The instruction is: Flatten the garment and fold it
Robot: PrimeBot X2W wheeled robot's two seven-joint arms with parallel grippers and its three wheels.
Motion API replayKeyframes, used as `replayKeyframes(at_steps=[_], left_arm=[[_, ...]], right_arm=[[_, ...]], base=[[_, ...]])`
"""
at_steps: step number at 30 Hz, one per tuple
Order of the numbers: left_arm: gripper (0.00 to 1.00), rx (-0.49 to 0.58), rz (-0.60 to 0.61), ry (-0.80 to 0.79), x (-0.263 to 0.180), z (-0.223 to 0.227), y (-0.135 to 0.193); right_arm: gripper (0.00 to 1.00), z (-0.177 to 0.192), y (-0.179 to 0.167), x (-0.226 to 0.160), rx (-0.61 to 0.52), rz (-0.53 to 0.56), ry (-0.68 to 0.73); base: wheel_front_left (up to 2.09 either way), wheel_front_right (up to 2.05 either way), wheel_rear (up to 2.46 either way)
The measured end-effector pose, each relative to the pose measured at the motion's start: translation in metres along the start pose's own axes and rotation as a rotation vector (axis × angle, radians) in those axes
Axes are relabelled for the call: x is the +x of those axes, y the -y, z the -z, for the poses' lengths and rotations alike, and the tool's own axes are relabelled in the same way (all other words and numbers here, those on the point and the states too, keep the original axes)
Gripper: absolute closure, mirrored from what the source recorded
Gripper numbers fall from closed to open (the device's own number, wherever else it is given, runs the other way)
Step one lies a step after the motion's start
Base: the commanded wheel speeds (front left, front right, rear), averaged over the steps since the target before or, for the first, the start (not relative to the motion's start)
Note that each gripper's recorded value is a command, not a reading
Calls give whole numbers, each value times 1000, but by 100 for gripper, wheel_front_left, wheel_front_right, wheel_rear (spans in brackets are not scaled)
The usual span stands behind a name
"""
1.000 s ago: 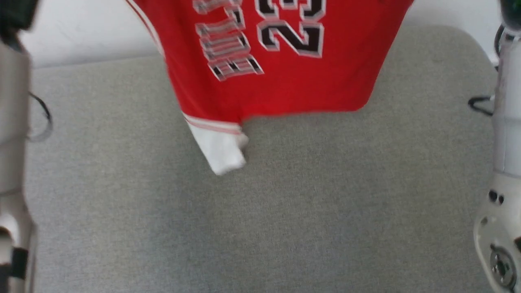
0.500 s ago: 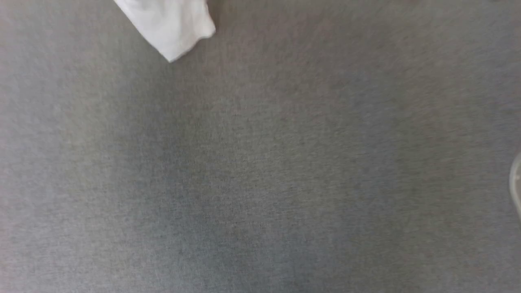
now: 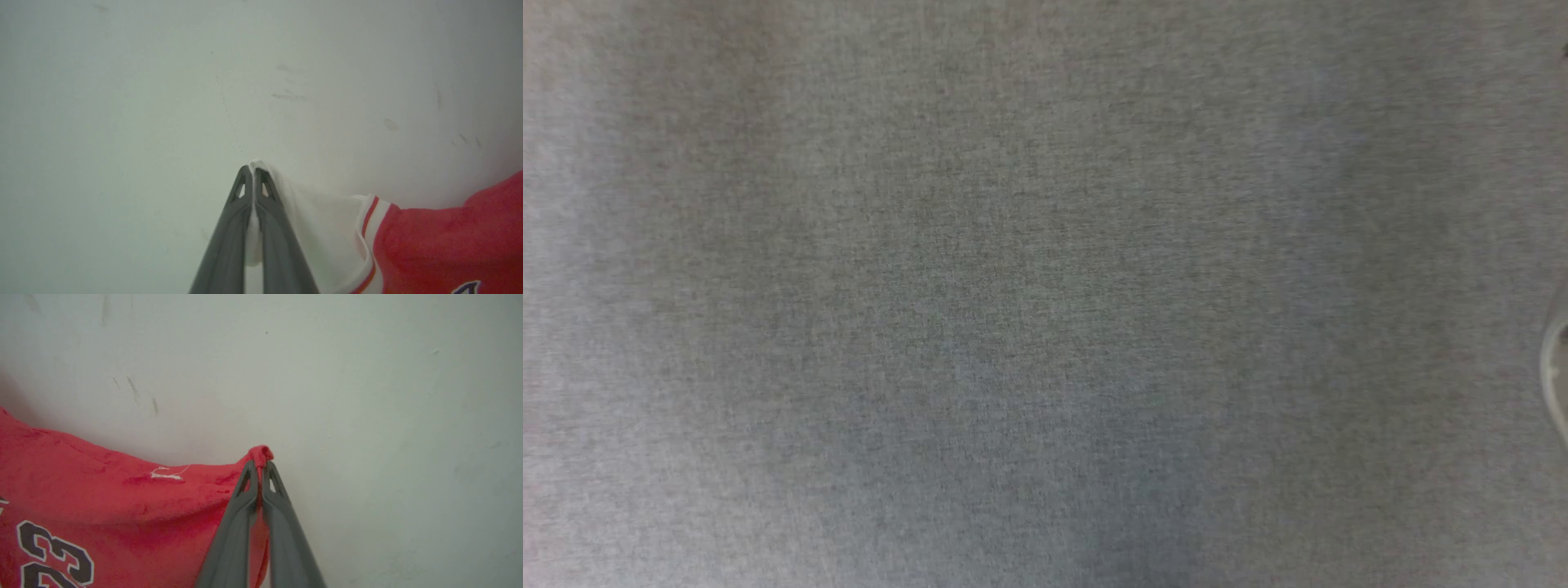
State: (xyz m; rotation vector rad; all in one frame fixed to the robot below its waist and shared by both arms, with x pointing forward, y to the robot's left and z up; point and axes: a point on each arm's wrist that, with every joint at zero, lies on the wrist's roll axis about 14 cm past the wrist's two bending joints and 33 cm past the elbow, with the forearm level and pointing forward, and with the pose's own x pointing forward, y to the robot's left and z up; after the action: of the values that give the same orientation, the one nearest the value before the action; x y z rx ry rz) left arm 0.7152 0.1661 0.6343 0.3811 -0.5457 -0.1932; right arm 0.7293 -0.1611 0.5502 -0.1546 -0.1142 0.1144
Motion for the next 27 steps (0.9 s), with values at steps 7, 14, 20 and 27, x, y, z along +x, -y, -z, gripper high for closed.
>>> replayKeyframes(at_steps=[7,14,20,27], left_arm=[[100,-132,-19,-50,-42,25,16],[100,-188,-18,-66,-87,6,24],[100,-224,-3,-168,-149,3,38],[100,-247,-21,-279,-217,-9,36]], right_arm=[[100,44,-29,-23,64,-86,-51],[100,41,-15,-73,142,-89,-45],[100,50,1,-137,195,-52,-114],[100,56,3,-207,256,-15,-204]], base=[[0,0,0],[0,0,0],[0,0,0],[0,0,0]])
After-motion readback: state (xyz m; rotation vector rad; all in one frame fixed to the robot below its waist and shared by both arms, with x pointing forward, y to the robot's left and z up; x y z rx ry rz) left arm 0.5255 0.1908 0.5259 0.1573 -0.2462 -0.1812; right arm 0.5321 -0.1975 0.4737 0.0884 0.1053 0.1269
